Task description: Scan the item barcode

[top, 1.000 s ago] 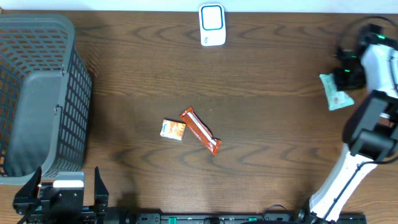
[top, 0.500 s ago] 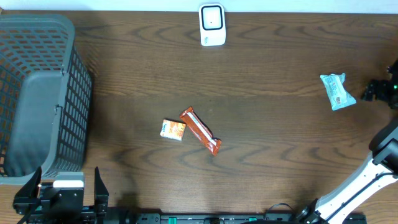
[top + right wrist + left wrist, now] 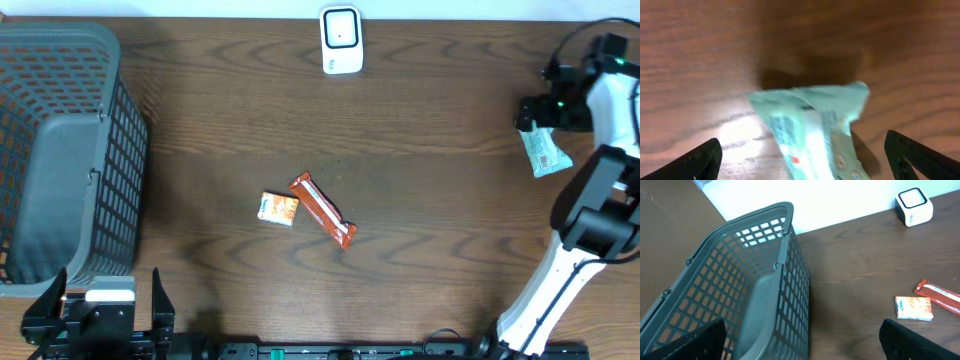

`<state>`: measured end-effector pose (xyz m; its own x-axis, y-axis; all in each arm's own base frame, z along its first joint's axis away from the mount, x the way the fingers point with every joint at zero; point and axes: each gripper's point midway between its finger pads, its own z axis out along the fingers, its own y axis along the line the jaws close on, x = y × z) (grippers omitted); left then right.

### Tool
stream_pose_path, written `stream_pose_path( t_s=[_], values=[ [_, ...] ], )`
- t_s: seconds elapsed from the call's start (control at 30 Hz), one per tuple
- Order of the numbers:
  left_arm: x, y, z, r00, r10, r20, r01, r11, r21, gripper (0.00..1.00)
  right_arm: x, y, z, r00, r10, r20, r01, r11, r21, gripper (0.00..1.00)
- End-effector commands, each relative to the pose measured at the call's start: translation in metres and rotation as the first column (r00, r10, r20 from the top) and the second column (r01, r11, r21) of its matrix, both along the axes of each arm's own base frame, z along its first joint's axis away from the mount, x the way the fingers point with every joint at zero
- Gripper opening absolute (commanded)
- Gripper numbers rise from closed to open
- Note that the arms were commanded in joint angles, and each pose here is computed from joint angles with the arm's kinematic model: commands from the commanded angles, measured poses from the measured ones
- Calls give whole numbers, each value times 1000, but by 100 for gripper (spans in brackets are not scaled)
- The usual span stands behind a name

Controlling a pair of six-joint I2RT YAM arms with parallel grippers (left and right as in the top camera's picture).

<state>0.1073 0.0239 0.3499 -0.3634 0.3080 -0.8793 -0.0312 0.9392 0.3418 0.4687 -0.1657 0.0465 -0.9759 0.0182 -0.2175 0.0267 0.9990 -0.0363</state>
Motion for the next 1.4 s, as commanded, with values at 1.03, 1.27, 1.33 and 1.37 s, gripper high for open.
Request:
stream_pose_path(
  t_s=[1.03,1.27,1.33,1.37],
  values=[
    [-1,0,1,1000,-6,6,6,1000,9,98,-42,-53,-43,975,-121,-186,98,987,-126,14],
    [-1,0,1,1000,-6,6,6,1000,9,98,-70,-104,-38,938,-299,-174,273,948,-161,13],
    [-1,0,1,1000,-6,6,6,1000,9,98,-80,-119,-38,924,-345,-168,319,934,-161,13],
    [-1,0,1,1000,-6,6,6,1000,9,98,-86,-128,-38,916,-365,-167,340,926,-161,13]
  ],
)
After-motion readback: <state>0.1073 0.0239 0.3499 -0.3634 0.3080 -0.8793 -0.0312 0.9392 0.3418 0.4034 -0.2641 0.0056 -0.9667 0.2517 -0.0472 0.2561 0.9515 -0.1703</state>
